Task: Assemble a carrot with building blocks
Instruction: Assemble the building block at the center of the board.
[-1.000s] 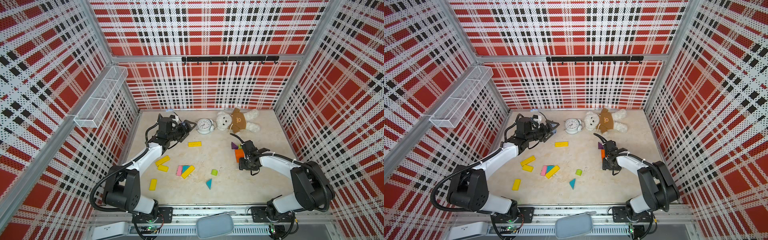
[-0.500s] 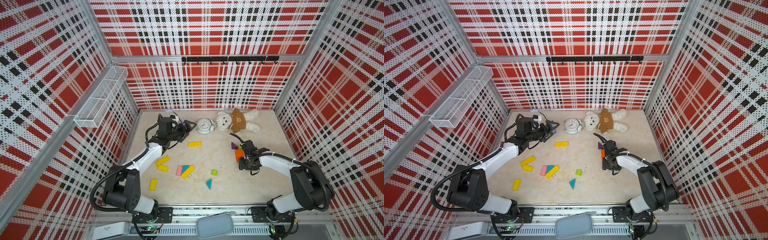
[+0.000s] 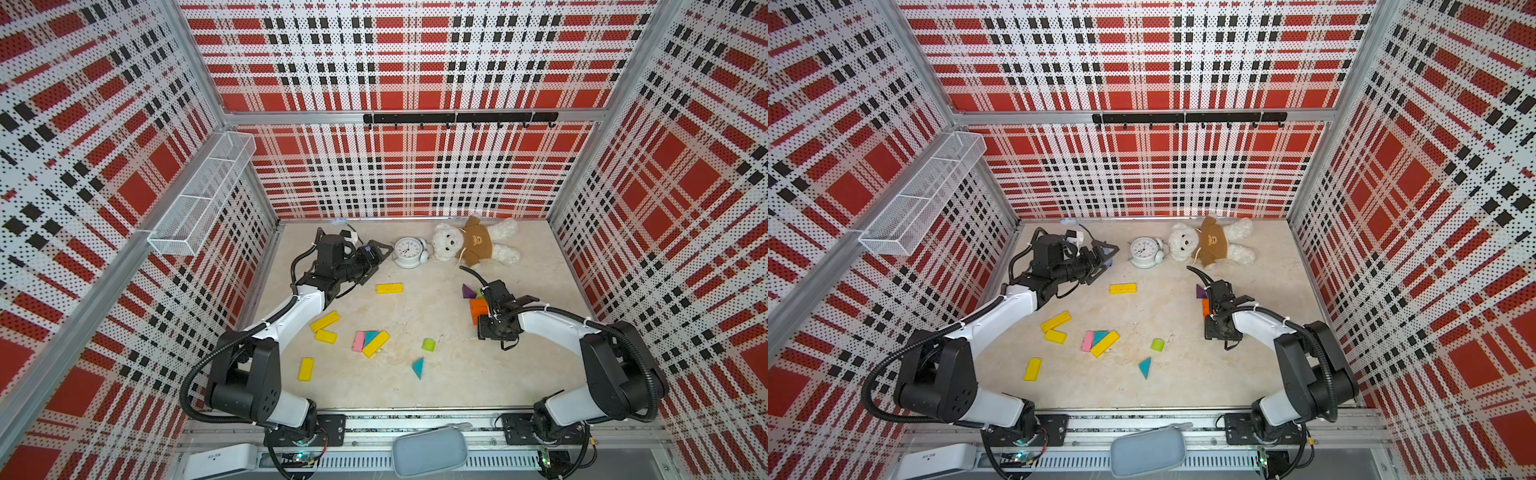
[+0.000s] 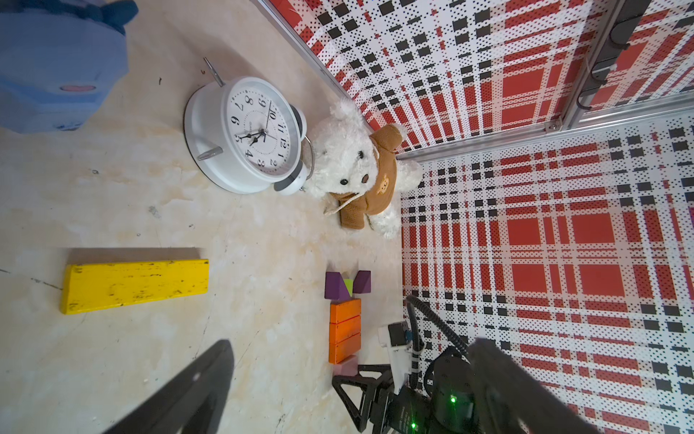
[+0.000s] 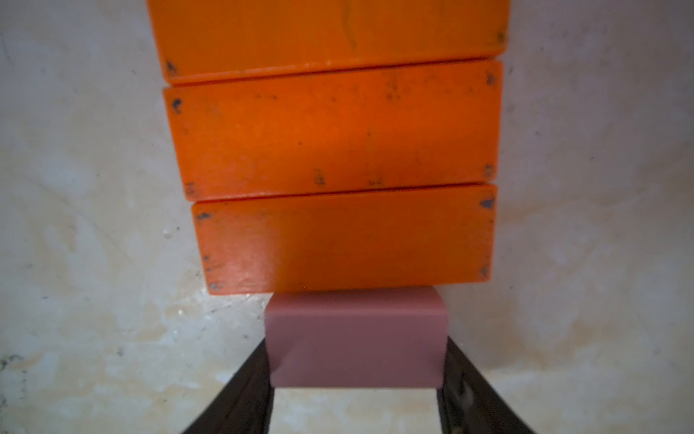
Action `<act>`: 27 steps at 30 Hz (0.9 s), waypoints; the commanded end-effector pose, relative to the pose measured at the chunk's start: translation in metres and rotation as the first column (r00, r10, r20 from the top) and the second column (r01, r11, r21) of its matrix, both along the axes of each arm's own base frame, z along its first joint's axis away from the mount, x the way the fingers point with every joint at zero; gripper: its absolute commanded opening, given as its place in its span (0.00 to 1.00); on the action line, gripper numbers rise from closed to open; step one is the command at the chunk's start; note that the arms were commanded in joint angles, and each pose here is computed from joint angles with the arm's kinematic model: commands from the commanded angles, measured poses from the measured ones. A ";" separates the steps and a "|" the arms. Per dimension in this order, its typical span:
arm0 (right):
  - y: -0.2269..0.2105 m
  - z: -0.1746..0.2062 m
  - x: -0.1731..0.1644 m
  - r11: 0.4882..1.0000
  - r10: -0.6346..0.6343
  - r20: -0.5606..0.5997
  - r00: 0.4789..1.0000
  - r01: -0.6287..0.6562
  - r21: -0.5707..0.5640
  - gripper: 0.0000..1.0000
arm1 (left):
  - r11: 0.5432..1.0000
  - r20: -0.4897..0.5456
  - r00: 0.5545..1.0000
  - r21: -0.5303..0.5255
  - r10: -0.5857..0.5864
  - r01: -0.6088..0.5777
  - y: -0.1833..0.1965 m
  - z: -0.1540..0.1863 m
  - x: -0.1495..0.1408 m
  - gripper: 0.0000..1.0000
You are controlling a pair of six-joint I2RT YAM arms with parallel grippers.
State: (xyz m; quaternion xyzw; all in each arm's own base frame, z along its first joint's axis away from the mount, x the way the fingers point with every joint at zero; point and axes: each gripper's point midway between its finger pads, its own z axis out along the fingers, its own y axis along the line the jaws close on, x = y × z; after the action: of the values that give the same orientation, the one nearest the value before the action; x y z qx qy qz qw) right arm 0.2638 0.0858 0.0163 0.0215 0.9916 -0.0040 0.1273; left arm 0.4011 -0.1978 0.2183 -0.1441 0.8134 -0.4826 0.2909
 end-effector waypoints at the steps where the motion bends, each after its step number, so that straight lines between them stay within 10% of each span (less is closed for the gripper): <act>1: -0.001 0.002 0.007 1.000 0.002 0.023 1.000 -0.002 -0.008 0.71 | 1.000 0.022 0.999 -0.006 -0.026 0.026 -0.006 0.004 0.001 0.99; 12: -0.001 0.021 0.008 1.000 0.015 0.073 0.997 -0.015 0.001 0.92 | 1.000 0.023 0.999 -0.003 -0.025 0.025 -0.006 0.003 0.002 1.00; 18: 0.011 0.046 0.005 0.998 0.050 0.108 0.993 -0.055 0.044 0.89 | 1.000 0.031 0.999 -0.007 -0.020 0.021 -0.003 0.007 0.003 0.99; 27: 0.184 0.112 -0.002 0.859 0.450 0.310 0.838 -0.501 0.107 0.76 | 0.965 -0.002 0.966 -0.026 0.260 -0.260 0.092 0.007 0.027 0.99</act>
State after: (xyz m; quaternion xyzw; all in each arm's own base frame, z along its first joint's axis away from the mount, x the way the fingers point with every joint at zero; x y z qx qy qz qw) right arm 0.2604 0.2182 0.1167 -0.1604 0.9540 0.0917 0.2361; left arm 0.4212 -0.1425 0.2152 -0.2091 0.8008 -0.4636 0.3164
